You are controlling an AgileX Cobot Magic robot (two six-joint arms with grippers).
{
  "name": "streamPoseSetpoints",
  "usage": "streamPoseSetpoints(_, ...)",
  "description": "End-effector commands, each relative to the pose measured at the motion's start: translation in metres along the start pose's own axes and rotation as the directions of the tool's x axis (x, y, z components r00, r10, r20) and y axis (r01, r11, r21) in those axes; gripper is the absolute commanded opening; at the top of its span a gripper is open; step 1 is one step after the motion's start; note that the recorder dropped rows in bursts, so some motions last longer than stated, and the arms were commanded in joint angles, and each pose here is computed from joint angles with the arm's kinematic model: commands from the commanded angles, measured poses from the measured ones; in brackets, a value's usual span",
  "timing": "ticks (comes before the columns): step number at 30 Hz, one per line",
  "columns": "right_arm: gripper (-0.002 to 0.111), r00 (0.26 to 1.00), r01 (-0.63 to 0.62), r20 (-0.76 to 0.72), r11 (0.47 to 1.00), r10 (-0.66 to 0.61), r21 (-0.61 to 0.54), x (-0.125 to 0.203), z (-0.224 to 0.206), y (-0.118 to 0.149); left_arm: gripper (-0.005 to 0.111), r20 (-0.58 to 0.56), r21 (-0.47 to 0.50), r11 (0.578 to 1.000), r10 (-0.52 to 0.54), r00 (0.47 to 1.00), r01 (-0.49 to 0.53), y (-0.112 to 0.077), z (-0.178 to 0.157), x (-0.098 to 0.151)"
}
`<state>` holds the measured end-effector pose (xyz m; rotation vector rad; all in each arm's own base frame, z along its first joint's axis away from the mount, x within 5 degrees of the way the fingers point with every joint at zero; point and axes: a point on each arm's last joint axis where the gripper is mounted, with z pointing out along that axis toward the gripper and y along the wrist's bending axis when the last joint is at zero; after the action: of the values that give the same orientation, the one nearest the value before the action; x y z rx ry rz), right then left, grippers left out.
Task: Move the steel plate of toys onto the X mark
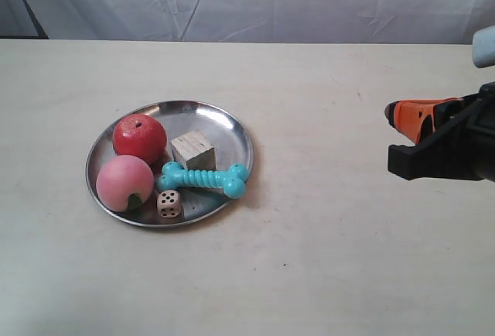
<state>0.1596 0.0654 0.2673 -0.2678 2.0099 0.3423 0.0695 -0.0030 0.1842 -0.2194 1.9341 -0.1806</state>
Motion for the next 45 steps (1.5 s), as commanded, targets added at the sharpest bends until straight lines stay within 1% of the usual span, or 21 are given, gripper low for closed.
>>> streamPoseSetpoints(1,0.0,1.0,0.011,0.006,1.0,-0.011,-0.001,0.001,-0.001,0.0,0.0,0.106,0.019,1.0,-0.014,0.994,0.012,0.0,-0.006,0.001)
streamPoseSetpoints(6,0.0,1.0,0.011,0.008,1.0,-0.011,-0.001,0.001,-0.001,0.0,0.0,0.221,0.043,0.999,0.005,0.975,-0.015,-0.001,-0.016,-0.002)
streamPoseSetpoints(11,0.0,1.0,0.011,0.008,1.0,-0.011,-0.001,0.001,-0.001,0.0,0.0,0.217,0.065,0.997,0.021,0.976,-0.036,-0.002,-0.016,-0.002)
streamPoseSetpoints(14,0.0,1.0,0.011,0.008,1.0,-0.011,-0.001,0.001,-0.001,0.0,0.0,0.215,0.081,0.997,0.001,0.977,-0.019,-0.003,-0.016,-0.002)
streamPoseSetpoints(18,0.0,1.0,0.011,0.008,1.0,-0.011,-0.001,0.001,-0.001,0.0,0.0,0.217,0.067,0.997,0.031,0.976,-0.047,-0.003,-0.016,-0.002)
streamPoseSetpoints(28,0.0,1.0,0.011,0.004,1.0,-0.011,-0.001,0.002,-0.001,0.0,0.0,0.217,0.067,0.997,0.031,0.976,-0.047,-0.003,-0.016,-0.002)
streamPoseSetpoints(30,0.0,0.998,0.027,0.065,1.0,-0.027,-0.003,-0.004,-0.023,0.0,0.0,0.217,0.067,0.997,0.031,0.976,-0.047,-0.003,-0.016,-0.002)
streamPoseSetpoints(31,0.0,0.995,0.013,0.097,1.0,-0.015,0.017,-0.003,-0.041,-0.004,0.0,0.217,0.067,0.997,0.031,0.976,-0.047,-0.003,-0.016,-0.002)
streamPoseSetpoints(32,0.0,0.994,-0.014,0.109,0.999,0.01,0.038,0.001,-0.05,-0.007,0.0,0.217,0.067,0.997,0.031,0.976,-0.047,-0.003,-0.016,-0.002)
streamPoseSetpoints(34,0.0,0.984,-0.036,0.179,0.993,0.015,0.116,0.022,-0.073,-0.016,0.0,0.217,0.067,0.997,0.031,0.976,-0.047,-0.003,-0.016,-0.002)
streamPoseSetpoints(35,0.0,0.977,-0.05,0.215,0.984,0.013,0.168,0.037,-0.08,-0.021,0.0,0.217,0.067,0.997,0.031,0.976,-0.047,-0.003,-0.016,-0.002)
streamPoseSetpoints(36,0.0,0.972,-0.054,0.234,0.98,0.007,0.194,0.05,-0.084,-0.022,0.0,0.217,0.067,0.997,0.031,0.976,-0.047,-0.003,-0.016,-0.002)
streamPoseSetpoints(37,0.0,0.969,-0.061,0.248,0.971,0.002,0.232,0.07,-0.084,-0.026,0.0,0.217,0.067,0.997,0.031,0.976,-0.047,-0.003,-0.016,-0.002)
streamPoseSetpoints(40,0.0,0.96,-0.064,0.281,0.961,-0.016,0.271,0.1,-0.083,-0.028,0.0,0.217,0.067,0.997,0.031,0.976,-0.047,-0.003,-0.016,-0.002)
streamPoseSetpoints(42,0.0,0.961,-0.07,0.277,0.957,-0.01,0.28,0.116,-0.078,-0.03,0.0,0.217,0.067,0.997,0.031,0.976,-0.047,-0.003,-0.016,-0.002)
streamPoseSetpoints(43,0.0,0.965,-0.076,0.261,0.956,-0.001,0.283,0.121,-0.075,-0.032,0.0,0.217,0.067,0.997,0.031,0.976,-0.047,-0.003,-0.016,-0.002)
streamPoseSetpoints(45,0.0,0.966,-0.082,0.259,0.957,0.007,0.28,0.122,-0.075,-0.031,0.0,0.217,0.067,0.997,0.031,0.976,-0.047,-0.003,-0.016,-0.002)
